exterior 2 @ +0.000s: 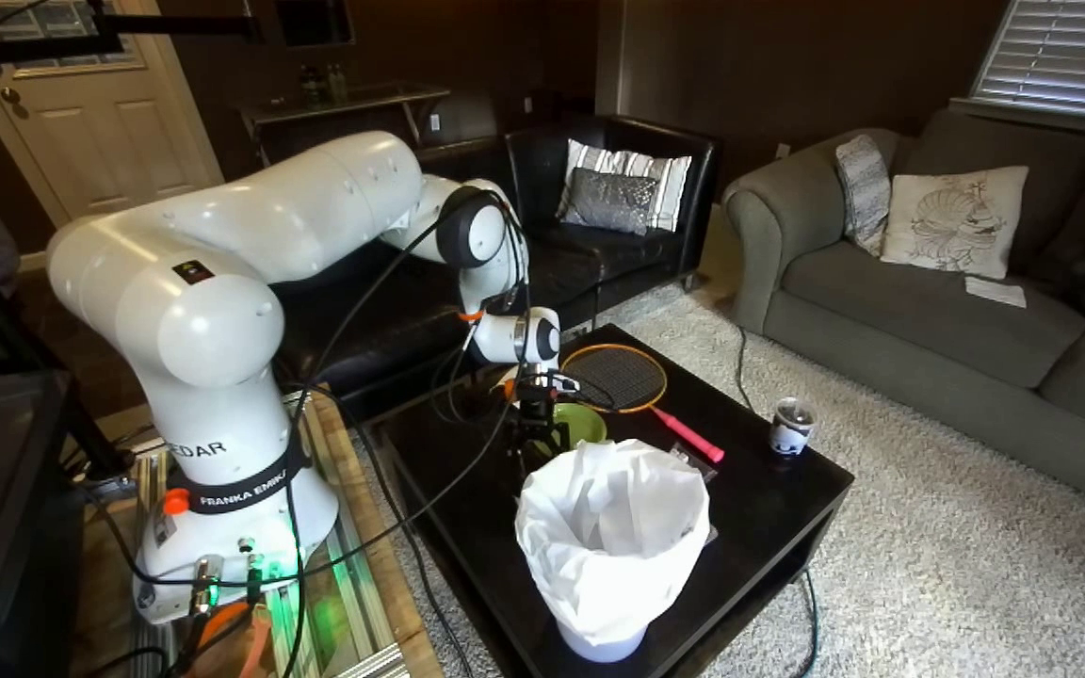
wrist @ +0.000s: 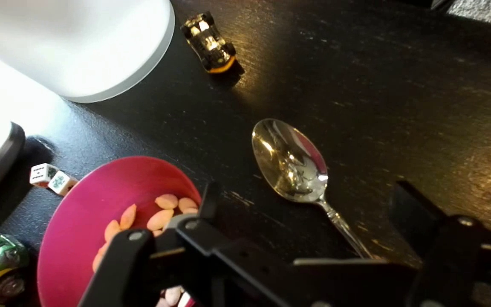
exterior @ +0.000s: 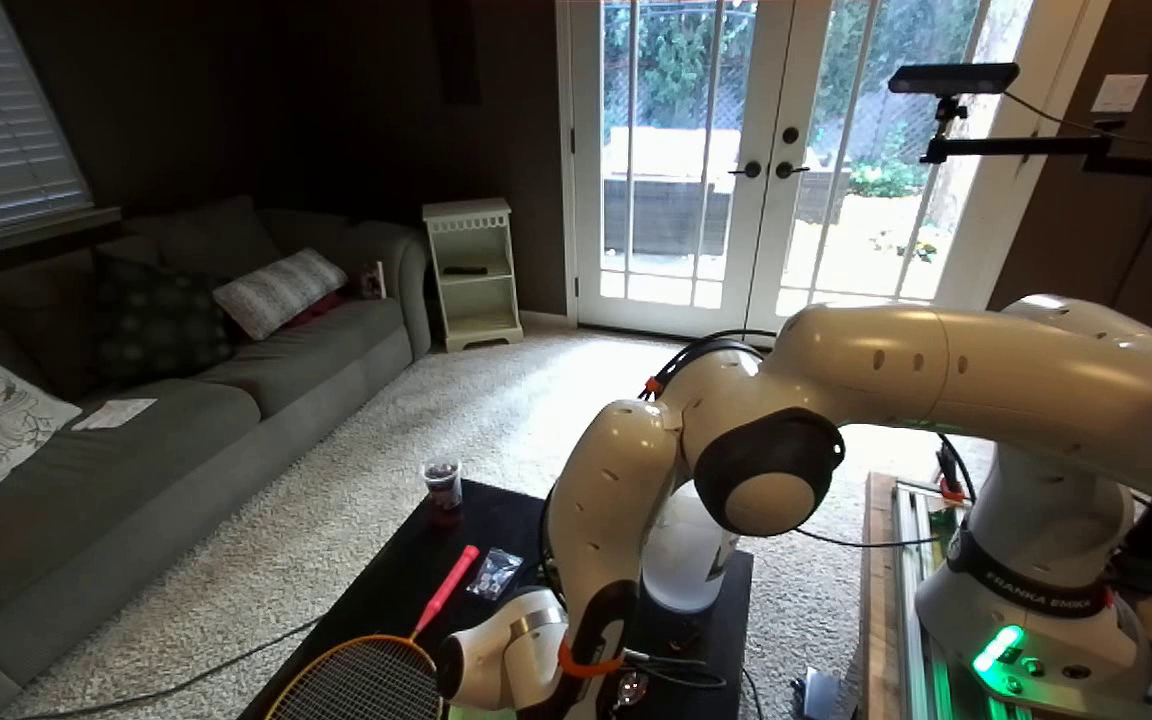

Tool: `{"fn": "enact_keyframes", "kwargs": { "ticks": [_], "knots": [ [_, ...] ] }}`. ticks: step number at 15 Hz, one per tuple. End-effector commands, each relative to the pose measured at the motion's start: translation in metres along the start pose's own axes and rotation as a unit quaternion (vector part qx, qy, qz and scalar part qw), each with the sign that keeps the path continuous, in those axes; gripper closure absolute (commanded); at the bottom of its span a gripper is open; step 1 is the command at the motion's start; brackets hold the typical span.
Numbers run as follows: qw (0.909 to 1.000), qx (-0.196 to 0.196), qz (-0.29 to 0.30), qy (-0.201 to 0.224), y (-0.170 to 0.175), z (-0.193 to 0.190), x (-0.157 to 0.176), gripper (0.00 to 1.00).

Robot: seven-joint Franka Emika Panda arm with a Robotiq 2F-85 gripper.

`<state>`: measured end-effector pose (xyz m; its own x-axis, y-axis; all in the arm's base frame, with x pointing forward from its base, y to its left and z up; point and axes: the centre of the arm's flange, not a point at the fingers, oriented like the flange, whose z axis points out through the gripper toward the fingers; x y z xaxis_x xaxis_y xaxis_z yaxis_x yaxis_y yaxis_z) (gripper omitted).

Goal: Pick up the orange object

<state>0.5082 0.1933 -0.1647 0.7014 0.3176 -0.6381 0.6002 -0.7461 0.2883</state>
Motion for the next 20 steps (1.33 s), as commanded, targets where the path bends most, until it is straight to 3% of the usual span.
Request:
{"fn": "enact_keyframes", "kwargs": {
  "ticks": [1, 11, 20],
  "knots": [
    [0.9998, -0.008, -0.008, -0.014, 0.004, -0.016, -0.037, 0.00],
    [0.9966, -0.018, 0.031, -0.075, 0.022, -0.028, -0.094, 0.00],
    [0.9984, -0.004, 0.050, -0.025, 0.020, -0.035, -0.126, 0.00]
  ]
}}
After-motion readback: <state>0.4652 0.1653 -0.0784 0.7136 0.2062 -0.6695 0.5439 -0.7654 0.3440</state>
